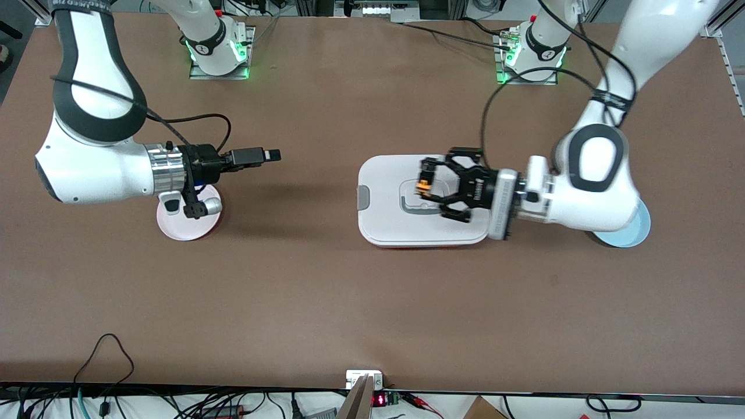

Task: Transfer orange switch to right arm and place
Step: 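Lift the switch with the left gripper toward the right gripper, then close the right gripper on the switch held by the left gripper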

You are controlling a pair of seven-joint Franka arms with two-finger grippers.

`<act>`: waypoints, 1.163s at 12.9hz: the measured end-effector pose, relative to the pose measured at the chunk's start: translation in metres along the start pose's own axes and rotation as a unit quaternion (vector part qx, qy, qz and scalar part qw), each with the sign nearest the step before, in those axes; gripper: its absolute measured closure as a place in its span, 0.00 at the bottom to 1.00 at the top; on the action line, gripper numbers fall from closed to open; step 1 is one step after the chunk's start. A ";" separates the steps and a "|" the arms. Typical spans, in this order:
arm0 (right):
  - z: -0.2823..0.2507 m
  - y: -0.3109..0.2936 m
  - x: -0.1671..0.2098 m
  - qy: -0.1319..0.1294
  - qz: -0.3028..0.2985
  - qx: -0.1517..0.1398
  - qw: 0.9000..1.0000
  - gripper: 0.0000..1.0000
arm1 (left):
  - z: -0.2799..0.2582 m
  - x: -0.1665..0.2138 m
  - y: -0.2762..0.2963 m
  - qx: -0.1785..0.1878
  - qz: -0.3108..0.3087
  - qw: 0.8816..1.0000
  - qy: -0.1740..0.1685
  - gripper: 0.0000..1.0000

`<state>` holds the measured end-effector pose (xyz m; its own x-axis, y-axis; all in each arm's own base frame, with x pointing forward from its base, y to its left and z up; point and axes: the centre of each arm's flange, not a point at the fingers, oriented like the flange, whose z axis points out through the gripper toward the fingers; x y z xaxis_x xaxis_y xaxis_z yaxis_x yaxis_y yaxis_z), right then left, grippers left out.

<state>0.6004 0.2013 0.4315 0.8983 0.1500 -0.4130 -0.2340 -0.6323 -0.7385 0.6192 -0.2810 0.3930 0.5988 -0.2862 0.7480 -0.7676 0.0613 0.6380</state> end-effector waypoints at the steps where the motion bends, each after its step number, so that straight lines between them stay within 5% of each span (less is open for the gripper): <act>1: 0.006 0.001 0.004 -0.005 0.012 0.027 1.000 0.00 | 0.022 0.000 0.003 -0.008 0.000 1.000 0.010 0.27; 4: 0.022 0.010 0.015 -0.021 0.050 0.129 0.990 0.00 | 0.064 0.000 0.012 -0.016 0.021 0.999 0.025 0.27; 7: 0.029 0.029 0.021 -0.026 0.094 0.231 0.968 0.00 | 0.087 -0.004 0.011 -0.020 0.052 0.996 0.064 0.27; 15: 0.074 0.010 0.014 0.023 0.137 0.294 0.946 0.00 | 0.107 -0.011 0.004 -0.003 0.069 0.993 0.095 0.27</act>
<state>0.5832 0.2538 0.3788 0.7864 0.0004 -0.6178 -0.6141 -0.1090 -0.7817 0.5851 -0.3799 0.3671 0.5206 -0.0888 0.8492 -0.8443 0.0939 0.5275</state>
